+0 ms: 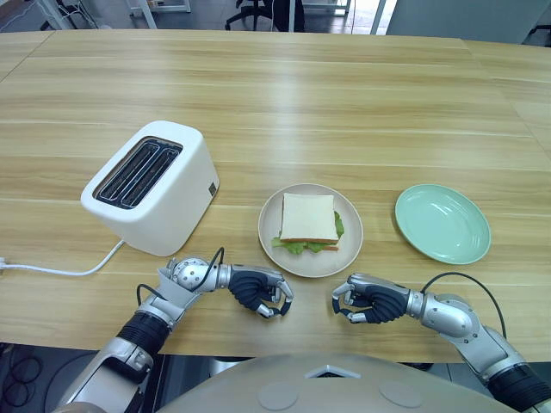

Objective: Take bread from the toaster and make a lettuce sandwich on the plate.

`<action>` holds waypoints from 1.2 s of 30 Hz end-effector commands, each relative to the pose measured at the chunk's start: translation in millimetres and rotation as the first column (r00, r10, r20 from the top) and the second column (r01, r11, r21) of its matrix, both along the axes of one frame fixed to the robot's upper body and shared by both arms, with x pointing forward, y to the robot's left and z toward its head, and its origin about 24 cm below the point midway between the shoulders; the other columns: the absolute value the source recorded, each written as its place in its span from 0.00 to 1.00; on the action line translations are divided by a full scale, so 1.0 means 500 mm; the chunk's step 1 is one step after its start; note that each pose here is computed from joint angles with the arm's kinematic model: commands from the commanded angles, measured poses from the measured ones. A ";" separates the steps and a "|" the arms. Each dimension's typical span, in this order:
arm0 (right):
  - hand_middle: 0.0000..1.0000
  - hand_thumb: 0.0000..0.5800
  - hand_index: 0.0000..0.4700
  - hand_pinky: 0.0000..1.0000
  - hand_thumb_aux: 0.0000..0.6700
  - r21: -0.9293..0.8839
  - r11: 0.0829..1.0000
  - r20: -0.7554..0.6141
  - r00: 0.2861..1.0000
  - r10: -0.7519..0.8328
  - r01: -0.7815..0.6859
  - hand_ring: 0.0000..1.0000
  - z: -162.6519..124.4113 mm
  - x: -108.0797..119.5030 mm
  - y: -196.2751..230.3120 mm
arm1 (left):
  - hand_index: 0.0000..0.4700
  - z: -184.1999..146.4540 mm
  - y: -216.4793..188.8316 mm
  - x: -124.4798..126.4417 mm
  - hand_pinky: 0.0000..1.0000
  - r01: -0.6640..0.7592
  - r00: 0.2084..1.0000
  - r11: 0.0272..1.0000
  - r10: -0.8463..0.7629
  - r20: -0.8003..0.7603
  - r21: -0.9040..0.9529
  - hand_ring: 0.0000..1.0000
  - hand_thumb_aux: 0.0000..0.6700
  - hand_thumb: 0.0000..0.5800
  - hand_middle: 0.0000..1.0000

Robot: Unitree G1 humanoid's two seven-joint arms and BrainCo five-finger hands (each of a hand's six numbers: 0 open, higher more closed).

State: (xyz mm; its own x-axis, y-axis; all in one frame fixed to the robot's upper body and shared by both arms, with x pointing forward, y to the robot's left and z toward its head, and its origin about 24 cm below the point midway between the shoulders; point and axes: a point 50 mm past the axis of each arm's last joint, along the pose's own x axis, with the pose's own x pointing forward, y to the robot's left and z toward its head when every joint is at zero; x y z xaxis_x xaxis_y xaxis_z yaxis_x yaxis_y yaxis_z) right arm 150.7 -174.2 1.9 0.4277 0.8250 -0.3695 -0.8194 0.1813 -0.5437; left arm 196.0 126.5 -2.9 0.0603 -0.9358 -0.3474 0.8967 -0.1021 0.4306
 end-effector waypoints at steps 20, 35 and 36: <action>1.00 1.00 0.98 1.00 1.00 0.008 0.951 0.220 0.928 -0.302 0.308 1.00 -0.072 0.170 0.056 | 0.98 -0.034 0.006 0.159 1.00 -0.465 0.883 0.884 0.467 0.054 -0.051 1.00 1.00 1.00 1.00; 0.84 0.99 0.87 0.84 0.89 0.409 0.828 0.151 0.867 -0.475 0.383 0.84 0.004 0.159 0.003 | 0.00 0.034 0.079 0.158 0.66 -0.539 0.842 0.709 0.470 -0.264 -0.455 0.66 0.00 0.00 0.66; 0.79 0.98 0.83 0.79 0.85 0.452 0.807 0.144 0.862 -0.485 0.379 0.79 0.019 0.157 -0.004 | 0.00 0.048 0.088 0.159 0.59 -0.540 0.841 0.676 0.461 -0.284 -0.502 0.59 0.00 0.00 0.59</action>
